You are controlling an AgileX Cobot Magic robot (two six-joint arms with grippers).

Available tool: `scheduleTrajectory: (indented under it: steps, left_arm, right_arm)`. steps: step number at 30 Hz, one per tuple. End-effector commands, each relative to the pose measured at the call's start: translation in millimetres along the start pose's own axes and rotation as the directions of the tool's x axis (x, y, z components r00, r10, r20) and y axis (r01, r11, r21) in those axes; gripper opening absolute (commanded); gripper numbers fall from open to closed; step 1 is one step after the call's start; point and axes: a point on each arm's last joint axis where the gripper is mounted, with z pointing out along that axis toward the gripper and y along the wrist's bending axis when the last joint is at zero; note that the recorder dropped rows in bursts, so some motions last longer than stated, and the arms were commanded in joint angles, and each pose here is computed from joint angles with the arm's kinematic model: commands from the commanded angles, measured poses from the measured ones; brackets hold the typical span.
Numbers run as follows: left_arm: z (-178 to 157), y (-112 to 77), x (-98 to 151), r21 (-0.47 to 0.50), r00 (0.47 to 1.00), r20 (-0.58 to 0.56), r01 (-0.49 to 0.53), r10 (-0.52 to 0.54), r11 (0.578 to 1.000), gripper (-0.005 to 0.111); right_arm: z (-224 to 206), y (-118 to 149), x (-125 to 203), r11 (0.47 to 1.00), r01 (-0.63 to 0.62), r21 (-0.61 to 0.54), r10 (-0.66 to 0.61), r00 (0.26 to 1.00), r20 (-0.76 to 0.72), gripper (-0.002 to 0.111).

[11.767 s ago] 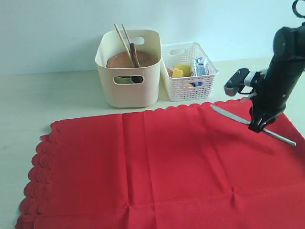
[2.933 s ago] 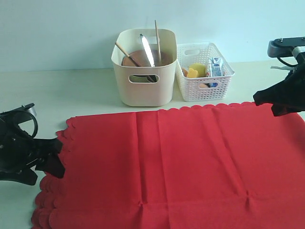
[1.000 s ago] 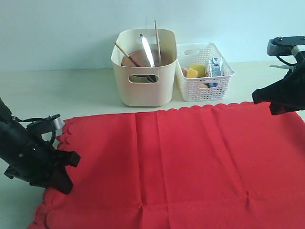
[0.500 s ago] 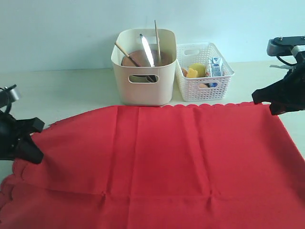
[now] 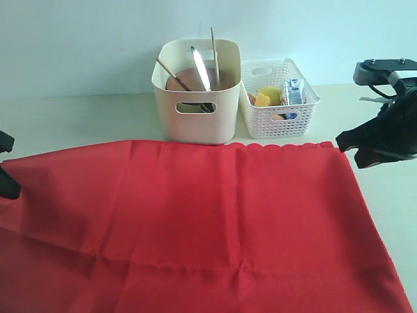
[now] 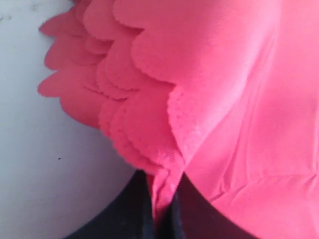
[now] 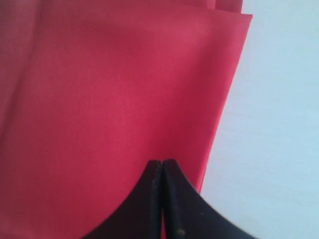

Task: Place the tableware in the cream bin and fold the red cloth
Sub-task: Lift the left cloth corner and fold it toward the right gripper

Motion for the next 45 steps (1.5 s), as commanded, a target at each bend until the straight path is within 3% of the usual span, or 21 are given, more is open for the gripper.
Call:
scheduleTrajectory:
  steps: [1,5,8,13,15,21,27,28,37,40,45]
  left_arm:
    - [-9,-8.9,-4,0.053,1.000,0.027,-0.001,0.000,0.999,0.000]
    - [-10,-18.1,-4,0.149,1.000,0.025,-0.010,0.006,0.989,0.000]
    - [-14,-30.8,-5,0.280,0.999,0.045,-0.020,0.007,0.960,0.000]
    - [-27,-51.5,-6,0.388,0.994,0.102,-0.073,0.037,0.919,0.000]
    - [-29,-69.8,-6,0.422,0.991,0.089,-0.129,0.101,0.897,0.000]
    - [-27,-120.3,-2,0.468,0.964,0.085,-0.261,0.252,0.844,0.000]
    - [-33,-163.4,2,0.521,0.941,0.104,-0.328,0.323,0.788,0.000]
    - [-35,-177.5,4,0.530,0.933,0.110,-0.346,0.342,0.774,0.000]
    - [-37,-248.6,14,0.564,0.891,0.189,-0.442,0.412,0.698,0.000]
    - [-16,-280.9,14,0.578,0.877,0.187,-0.463,0.443,0.672,0.000]
    - [37,-303.0,1,0.568,0.882,0.154,-0.448,0.446,0.690,0.000]
  right_arm:
    - [15,-2,6,1.000,-0.004,-0.021,0.003,0.997,-0.078,0.000]
    - [31,-3,13,0.999,-0.021,-0.037,0.015,0.986,-0.165,0.000]
    - [48,-5,21,0.997,-0.059,-0.041,0.048,0.972,-0.232,0.000]
    - [62,-9,37,0.992,-0.122,0.010,0.122,0.976,-0.181,0.000]
    - [67,-10,48,0.991,-0.131,0.028,0.134,0.976,-0.169,0.000]
    - [73,-12,59,0.986,-0.161,0.050,0.167,0.973,-0.159,0.000]
    - [91,-14,69,0.984,-0.172,0.057,0.180,0.958,-0.221,0.000]
    - [98,-15,71,0.982,-0.178,0.062,0.188,0.954,-0.235,0.000]
    - [119,-20,77,0.974,-0.207,0.087,0.222,0.949,-0.225,0.000]
    - [125,-20,77,0.969,-0.234,0.083,0.246,0.946,-0.209,0.000]
    - [127,-15,80,0.972,-0.234,0.028,0.234,0.952,-0.198,0.000]
